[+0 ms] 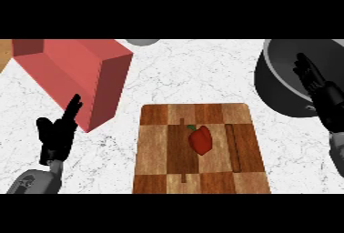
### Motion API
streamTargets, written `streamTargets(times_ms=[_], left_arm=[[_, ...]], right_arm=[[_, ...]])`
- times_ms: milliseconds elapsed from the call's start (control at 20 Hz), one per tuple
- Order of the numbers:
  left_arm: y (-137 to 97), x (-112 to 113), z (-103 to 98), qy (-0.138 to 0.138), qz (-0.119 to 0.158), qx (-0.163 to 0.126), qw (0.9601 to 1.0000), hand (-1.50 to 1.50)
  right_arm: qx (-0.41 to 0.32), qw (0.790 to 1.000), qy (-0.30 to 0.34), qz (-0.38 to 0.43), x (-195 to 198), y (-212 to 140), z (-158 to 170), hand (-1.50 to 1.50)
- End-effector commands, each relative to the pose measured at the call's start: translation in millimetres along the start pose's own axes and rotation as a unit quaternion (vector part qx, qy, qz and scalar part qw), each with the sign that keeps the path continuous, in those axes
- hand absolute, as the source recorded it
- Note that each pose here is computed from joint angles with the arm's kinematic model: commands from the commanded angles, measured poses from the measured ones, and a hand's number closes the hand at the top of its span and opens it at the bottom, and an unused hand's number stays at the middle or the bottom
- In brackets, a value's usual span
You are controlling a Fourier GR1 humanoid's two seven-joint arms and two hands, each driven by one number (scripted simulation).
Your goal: Pick the bell pepper from the cutting board and place it in the pot
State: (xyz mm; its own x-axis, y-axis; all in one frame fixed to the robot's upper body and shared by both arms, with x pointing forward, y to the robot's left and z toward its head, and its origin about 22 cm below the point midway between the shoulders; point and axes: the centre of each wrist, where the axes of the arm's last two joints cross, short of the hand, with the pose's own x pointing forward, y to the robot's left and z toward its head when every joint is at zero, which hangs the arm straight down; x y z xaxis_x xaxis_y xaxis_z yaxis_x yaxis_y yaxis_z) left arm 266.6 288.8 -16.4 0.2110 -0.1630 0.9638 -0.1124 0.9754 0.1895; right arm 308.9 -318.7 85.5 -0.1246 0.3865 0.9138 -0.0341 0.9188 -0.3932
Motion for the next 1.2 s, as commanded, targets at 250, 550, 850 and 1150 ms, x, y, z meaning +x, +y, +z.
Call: streamTargets(times_ms=[250,550,850,1150], left_arm=[[-35.6,0.3,11.3,-0.001,-0.022,-0.152,0.9882,0.0],[-44.2,-12.7,15.8,0.033,-0.006,-0.165,0.9857,0.0],[-44.0,-2.5,19.6,0.029,-0.003,-0.18,0.9833,0.0],[-35.0,6.6,14.3,0.025,-0.01,-0.178,0.9836,0.0]], right_arm=[[0.255,0.967,0.004,-0.002,29.6,136.8,23.8,1.5],[-0.061,0.973,-0.223,-0.009,55.8,161.4,41.9,-1.5],[-0.006,0.973,-0.231,0.018,80.5,163.5,84.1,-1.5],[0.053,0.992,-0.074,0.089,129.8,149.7,67.5,-1.5]])
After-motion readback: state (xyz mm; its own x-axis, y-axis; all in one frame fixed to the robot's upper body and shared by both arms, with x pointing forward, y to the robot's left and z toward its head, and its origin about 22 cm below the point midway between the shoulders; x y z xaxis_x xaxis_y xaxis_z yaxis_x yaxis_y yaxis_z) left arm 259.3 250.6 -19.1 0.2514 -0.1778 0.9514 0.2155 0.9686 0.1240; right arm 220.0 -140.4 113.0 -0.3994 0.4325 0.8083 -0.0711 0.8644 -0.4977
